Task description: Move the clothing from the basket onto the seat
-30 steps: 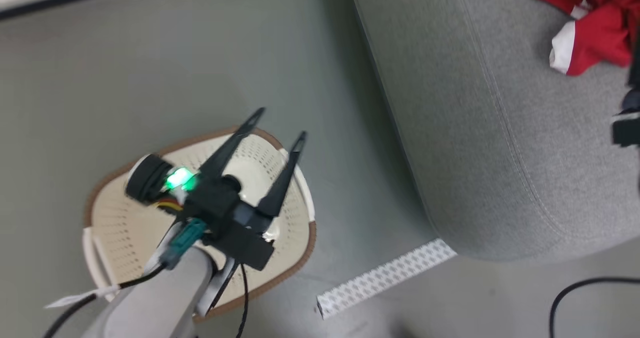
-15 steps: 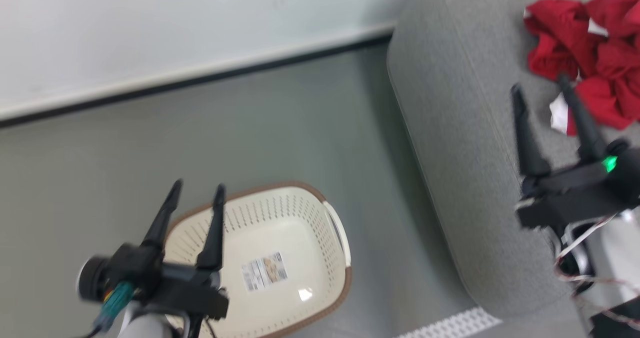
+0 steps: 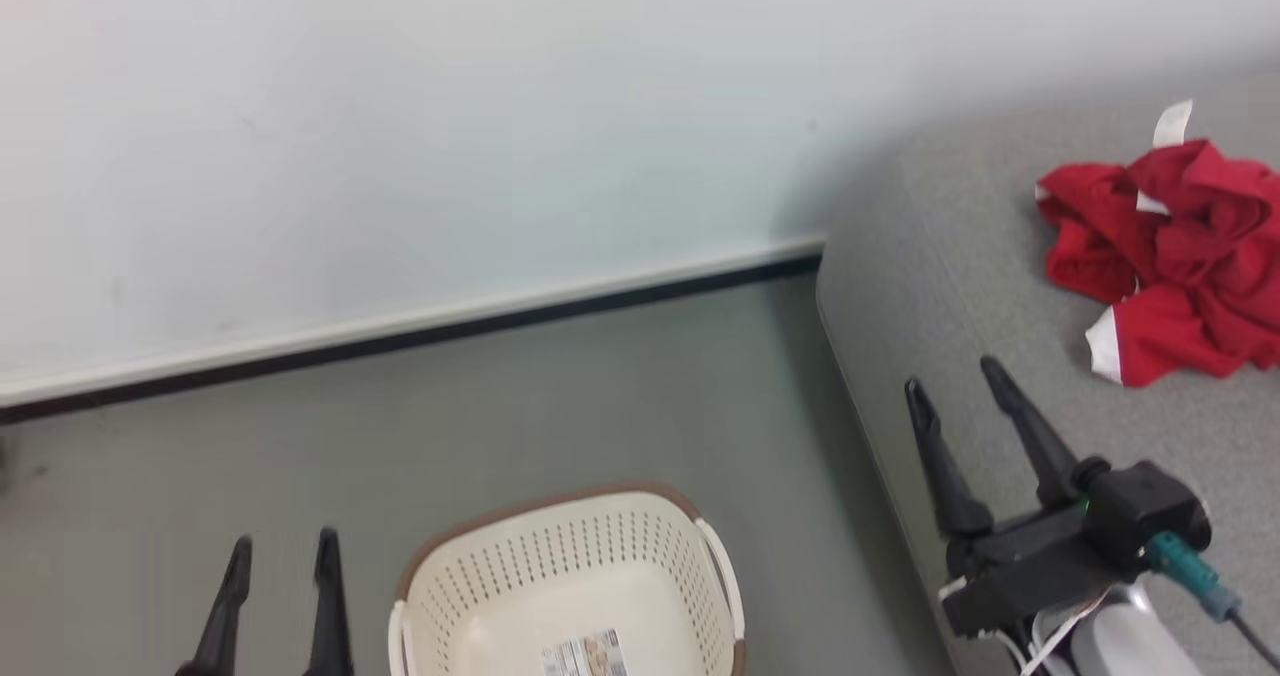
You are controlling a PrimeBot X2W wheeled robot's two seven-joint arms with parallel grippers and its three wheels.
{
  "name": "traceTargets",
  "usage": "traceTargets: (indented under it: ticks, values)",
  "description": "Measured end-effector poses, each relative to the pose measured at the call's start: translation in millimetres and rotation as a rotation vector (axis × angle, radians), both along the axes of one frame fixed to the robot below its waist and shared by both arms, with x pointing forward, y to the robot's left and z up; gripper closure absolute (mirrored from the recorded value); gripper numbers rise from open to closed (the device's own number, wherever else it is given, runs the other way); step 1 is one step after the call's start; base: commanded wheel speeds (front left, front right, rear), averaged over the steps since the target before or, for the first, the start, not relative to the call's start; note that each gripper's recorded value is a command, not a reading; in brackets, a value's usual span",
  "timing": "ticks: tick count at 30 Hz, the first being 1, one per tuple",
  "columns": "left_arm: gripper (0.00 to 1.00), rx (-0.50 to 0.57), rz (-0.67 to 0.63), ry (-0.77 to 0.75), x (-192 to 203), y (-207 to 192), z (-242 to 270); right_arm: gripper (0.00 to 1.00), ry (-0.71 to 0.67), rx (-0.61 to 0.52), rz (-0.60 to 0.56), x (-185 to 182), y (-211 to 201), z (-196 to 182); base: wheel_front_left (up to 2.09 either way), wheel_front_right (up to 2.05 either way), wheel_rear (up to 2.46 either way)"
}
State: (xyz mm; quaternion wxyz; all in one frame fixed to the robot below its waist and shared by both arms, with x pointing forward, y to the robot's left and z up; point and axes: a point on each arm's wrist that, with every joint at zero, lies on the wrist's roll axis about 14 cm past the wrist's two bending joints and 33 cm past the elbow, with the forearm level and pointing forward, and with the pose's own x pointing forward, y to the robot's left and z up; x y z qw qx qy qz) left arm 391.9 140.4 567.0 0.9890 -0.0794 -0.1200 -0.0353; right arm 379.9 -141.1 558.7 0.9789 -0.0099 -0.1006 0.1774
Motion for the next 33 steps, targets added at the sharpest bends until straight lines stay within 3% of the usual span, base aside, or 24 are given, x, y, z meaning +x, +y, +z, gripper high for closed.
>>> traceTargets:
  ticks: [16, 33]
  values:
    - [0.00, 0.058, 0.098, 0.001, -64.1, 38.0, -6.7, 0.00, 0.041, 0.043, 0.016, -52.2, 18.1, -18.9, 0.00, 0.00, 0.00]
    - [0.00, 0.082, 0.096, 0.030, -72.0, 40.0, -19.2, 0.00, 0.058, 0.045, 0.020, -57.6, 20.9, -25.6, 0.00, 0.00, 0.00]
